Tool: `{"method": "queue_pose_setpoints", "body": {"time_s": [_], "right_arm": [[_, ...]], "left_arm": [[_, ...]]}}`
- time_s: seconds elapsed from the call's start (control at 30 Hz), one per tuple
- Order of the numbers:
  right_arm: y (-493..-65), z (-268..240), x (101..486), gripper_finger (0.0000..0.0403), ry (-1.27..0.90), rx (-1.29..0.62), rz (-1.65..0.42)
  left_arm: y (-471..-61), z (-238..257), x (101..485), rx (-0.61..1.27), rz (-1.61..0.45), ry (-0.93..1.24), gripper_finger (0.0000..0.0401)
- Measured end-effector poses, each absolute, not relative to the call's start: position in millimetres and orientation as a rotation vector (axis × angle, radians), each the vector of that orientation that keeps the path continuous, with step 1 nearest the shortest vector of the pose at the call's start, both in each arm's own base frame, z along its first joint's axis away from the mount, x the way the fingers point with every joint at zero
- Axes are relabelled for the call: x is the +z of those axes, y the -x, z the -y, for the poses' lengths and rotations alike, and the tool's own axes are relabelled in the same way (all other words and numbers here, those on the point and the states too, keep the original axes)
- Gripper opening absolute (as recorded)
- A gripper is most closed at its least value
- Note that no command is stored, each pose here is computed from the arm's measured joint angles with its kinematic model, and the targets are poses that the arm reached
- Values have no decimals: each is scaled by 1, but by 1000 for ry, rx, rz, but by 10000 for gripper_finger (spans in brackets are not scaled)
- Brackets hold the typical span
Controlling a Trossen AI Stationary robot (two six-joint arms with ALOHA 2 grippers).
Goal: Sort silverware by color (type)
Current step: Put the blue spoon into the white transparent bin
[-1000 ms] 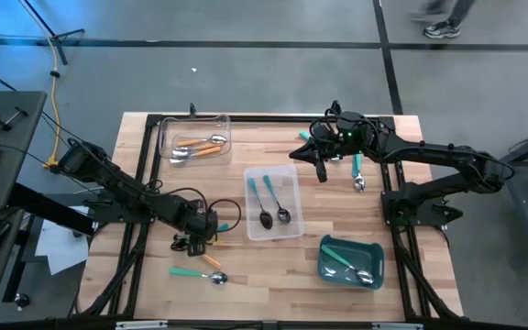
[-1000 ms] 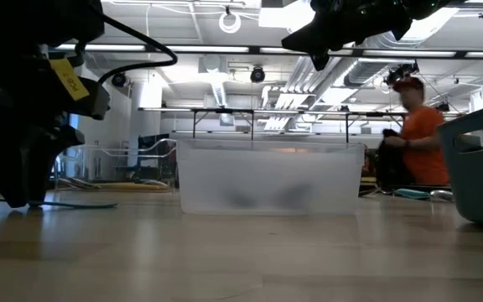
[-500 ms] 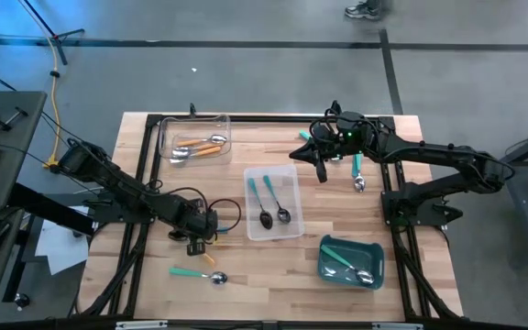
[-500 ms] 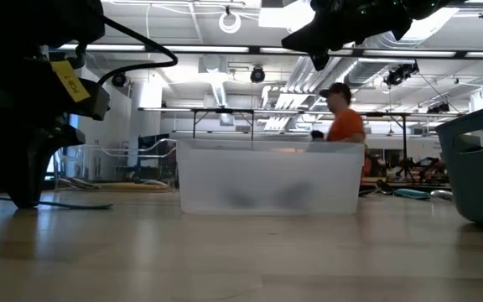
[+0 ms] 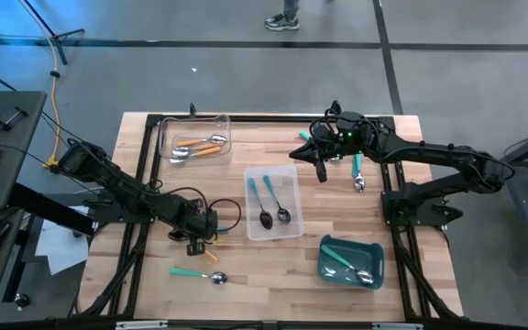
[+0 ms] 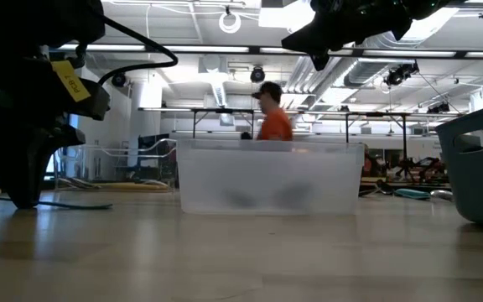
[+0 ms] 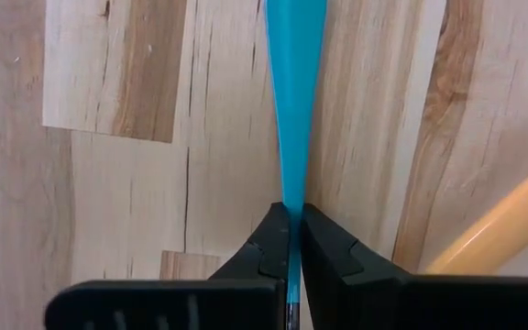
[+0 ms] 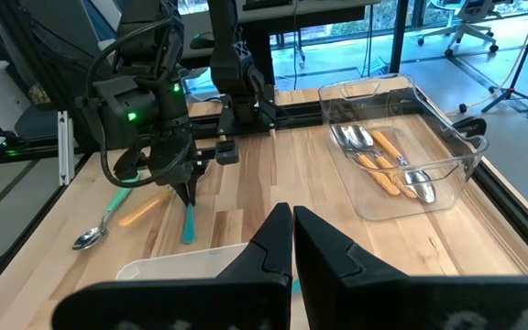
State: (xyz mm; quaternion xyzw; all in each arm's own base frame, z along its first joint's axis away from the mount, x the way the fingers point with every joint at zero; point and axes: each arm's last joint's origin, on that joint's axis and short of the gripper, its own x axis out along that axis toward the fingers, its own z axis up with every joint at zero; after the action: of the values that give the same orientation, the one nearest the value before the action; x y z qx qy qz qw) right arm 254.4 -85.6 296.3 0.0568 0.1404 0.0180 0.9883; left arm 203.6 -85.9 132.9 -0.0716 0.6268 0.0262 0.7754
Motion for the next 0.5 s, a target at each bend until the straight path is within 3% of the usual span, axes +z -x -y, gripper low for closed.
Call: {"method": "queue_pose_setpoints", "body": {"time_s": [0.5], "right_arm": [[-254, 86, 296, 0, -114, 37, -282]], "left_arm": [[-198, 74, 167, -13, -1297, 256, 0]]}}
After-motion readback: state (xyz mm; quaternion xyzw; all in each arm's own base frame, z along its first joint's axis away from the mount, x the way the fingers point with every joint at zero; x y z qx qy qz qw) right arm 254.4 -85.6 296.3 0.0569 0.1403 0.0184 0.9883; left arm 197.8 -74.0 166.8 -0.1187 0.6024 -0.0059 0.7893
